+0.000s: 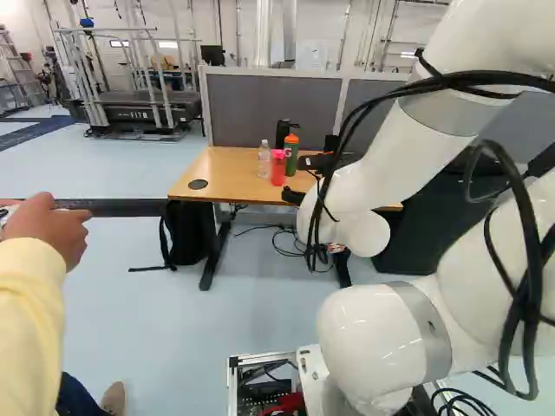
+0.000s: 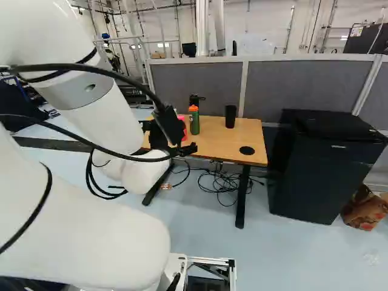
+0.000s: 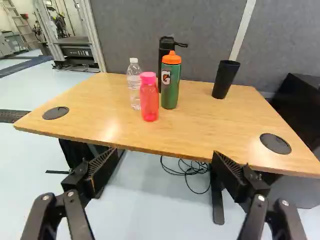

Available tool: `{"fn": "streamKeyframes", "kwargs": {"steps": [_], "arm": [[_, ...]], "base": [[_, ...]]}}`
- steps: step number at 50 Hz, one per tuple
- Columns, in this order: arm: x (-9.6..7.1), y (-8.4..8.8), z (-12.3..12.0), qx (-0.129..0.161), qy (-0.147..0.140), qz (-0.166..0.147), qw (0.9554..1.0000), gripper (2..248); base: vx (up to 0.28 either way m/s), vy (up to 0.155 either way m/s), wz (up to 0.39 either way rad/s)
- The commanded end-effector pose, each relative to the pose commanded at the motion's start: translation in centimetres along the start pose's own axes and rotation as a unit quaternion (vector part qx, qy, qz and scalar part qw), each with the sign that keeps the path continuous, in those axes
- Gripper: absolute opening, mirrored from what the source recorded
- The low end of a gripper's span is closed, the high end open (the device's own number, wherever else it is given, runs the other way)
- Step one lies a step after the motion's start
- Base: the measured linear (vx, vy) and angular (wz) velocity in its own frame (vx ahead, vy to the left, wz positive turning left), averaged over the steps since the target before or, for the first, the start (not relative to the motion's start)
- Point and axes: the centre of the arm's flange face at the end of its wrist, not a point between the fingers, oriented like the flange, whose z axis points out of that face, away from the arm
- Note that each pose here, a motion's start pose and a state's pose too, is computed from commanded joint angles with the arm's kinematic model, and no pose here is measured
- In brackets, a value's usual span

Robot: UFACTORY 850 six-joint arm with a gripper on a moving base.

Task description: Pick up the green bottle from the table

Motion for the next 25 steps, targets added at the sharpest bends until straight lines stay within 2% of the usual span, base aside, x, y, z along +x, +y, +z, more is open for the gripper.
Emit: {"fn": "streamKeyframes", "kwargs": {"steps": [15, 21, 25], "arm": [[0.0, 0.0, 0.0, 0.0, 0.0, 0.0, 1.0, 247], [0.0, 0.0, 0.0, 0.0, 0.0, 0.0, 1.0, 247], [0.0, 0.0, 0.0, 0.0, 0.0, 0.0, 1.0, 247]], "base": [[0.08, -0.037, 0.0], [0.139, -0.085, 0.031], [0.135, -0.152, 0.022]]}}
